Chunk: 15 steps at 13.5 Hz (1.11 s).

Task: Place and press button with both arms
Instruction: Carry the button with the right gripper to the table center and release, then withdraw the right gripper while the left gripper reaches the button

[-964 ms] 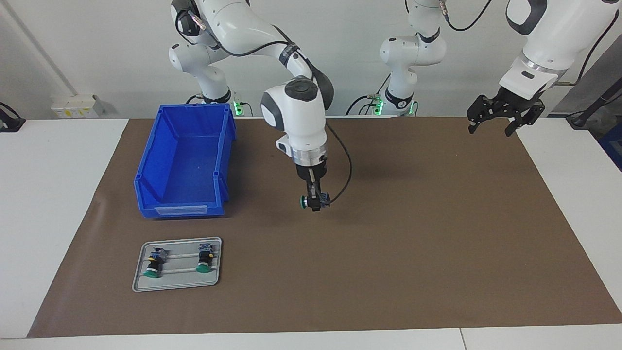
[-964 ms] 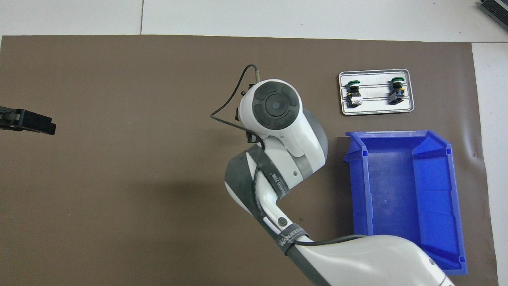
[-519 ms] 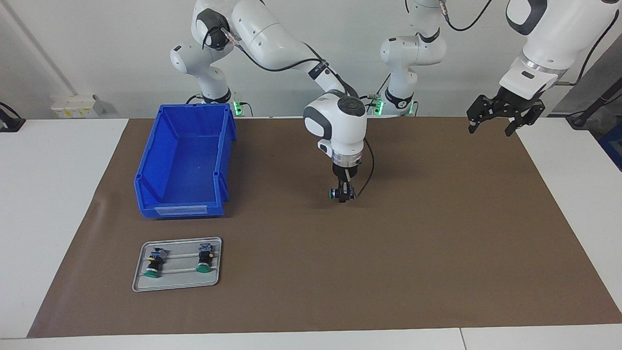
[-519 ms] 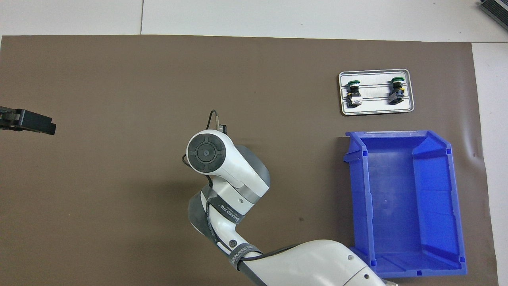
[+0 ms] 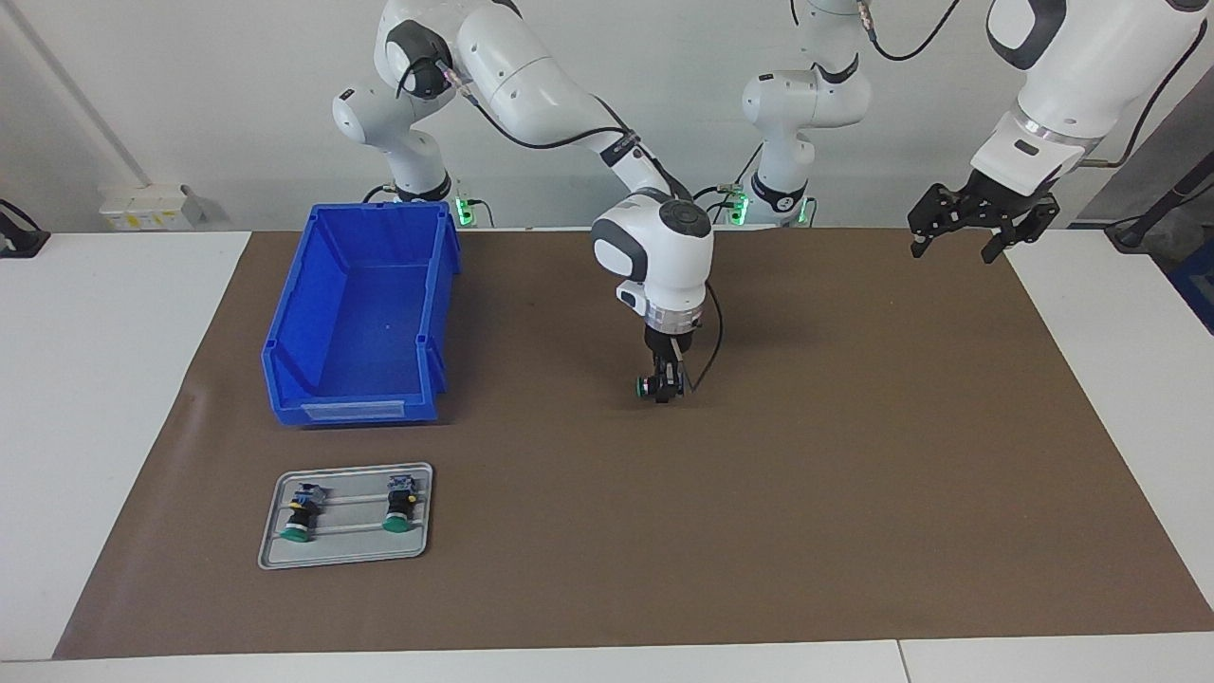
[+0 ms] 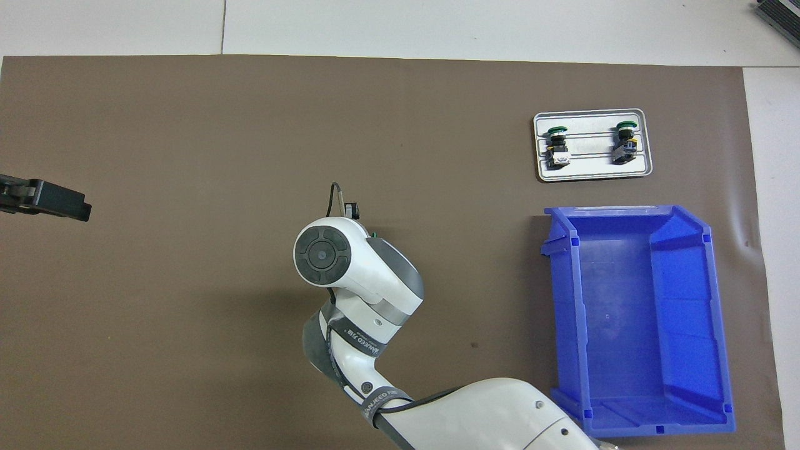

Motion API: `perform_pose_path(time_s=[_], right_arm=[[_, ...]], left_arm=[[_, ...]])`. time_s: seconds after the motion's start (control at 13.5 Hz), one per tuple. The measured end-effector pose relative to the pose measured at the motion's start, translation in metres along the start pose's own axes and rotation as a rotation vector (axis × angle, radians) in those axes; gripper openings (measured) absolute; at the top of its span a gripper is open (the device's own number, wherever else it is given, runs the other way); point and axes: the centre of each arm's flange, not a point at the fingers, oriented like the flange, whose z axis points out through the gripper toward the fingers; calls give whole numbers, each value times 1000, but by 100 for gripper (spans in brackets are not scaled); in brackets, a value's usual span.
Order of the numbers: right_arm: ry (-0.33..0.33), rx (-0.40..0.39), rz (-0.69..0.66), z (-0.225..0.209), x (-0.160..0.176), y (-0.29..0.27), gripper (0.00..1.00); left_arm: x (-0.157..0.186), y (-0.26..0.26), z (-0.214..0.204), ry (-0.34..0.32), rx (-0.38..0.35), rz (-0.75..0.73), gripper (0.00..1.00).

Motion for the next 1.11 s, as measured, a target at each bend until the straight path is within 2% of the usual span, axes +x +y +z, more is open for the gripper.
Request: perform_pose_path(time_s=[0.15, 0.3, 0.44, 0.59, 0.82, 1.11], right_arm=[[-11, 23, -13, -12, -5, 1, 75], [-50, 76, 17, -54, 8, -20, 97], [-72, 120, 49, -117, 46, -49, 100], [-59, 131, 31, -165, 84, -64, 100], [-15, 115, -95, -194, 138, -80, 100], [6, 131, -234, -228, 237, -114, 100]], left_arm=[[0, 3, -1, 4, 1, 8, 100], [3, 6, -3, 34, 6, 46, 100], [7, 11, -1, 52, 11, 131, 100], [10, 23, 1, 58, 16, 252, 100], [16, 64, 12, 68, 13, 478, 100], [19, 136, 19, 120, -29, 720, 100]])
